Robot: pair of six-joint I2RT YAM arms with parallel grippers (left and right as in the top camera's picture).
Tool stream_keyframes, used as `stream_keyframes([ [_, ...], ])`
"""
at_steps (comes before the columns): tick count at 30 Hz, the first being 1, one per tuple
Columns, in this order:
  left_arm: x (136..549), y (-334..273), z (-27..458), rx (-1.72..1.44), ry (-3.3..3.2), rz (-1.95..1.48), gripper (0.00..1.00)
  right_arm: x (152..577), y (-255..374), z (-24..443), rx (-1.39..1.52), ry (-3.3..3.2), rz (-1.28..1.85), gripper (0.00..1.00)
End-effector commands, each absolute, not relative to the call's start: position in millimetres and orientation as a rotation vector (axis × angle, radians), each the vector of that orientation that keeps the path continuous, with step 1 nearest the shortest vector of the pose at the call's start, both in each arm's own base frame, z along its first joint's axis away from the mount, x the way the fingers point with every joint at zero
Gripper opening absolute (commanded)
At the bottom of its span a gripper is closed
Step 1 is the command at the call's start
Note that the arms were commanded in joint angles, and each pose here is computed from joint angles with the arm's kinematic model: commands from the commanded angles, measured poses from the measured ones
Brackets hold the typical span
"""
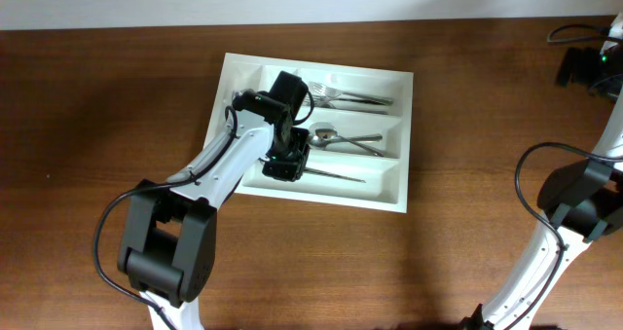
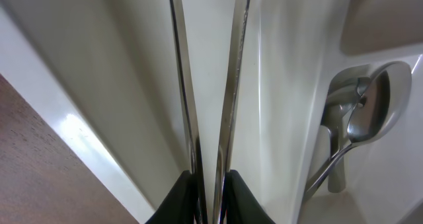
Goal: Pack container
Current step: 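Lower the chopsticks into the long bottom compartment and open the gripper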
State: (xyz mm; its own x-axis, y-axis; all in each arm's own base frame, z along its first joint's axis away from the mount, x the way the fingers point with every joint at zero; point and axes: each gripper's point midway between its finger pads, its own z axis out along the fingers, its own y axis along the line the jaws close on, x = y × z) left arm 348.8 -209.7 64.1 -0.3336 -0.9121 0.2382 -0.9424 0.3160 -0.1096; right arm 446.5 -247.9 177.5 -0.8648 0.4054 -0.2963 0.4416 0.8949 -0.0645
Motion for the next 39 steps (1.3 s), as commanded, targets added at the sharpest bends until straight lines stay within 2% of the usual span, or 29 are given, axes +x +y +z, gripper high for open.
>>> stream_keyframes([
  [1, 351.3, -210.7, 65.0, 1.756, -2.437, 0.344, 0.23, 448.0, -247.0, 173.9, 0.644, 2.789, -0.191, 0.99],
  [4, 351.3, -210.7, 65.0, 1.756, -2.437, 0.344, 0.24, 448.0, -247.0, 173.9, 0.643, 2.789, -0.191, 0.99],
  [6, 351.4, -210.7, 65.1, 1.756, -2.437, 0.345, 0.29, 448.0, -247.0, 173.9, 0.643, 2.789, -0.191, 0.99],
  [27, 359.5, -208.9, 65.1, 1.777, -2.466, 0.364, 0.29, 447.9, -247.0, 173.8, 0.644, 2.789, -0.191, 0.99],
  [29, 360.8, -207.7, 64.9, 1.784, -2.474, 0.362, 0.33, 448.0, -247.0, 173.9, 0.643, 2.789, -0.191, 0.99],
  [31, 361.2, -207.3, 64.9, 1.786, -2.476, 0.361, 0.42, 448.0, -247.0, 173.9, 0.643, 2.789, -0.191, 0.99],
  [39, 361.5, -206.9, 64.8, 1.788, -2.478, 0.36, 0.5, 448.0, -247.0, 173.9, 0.643, 2.789, -0.191, 0.99],
])
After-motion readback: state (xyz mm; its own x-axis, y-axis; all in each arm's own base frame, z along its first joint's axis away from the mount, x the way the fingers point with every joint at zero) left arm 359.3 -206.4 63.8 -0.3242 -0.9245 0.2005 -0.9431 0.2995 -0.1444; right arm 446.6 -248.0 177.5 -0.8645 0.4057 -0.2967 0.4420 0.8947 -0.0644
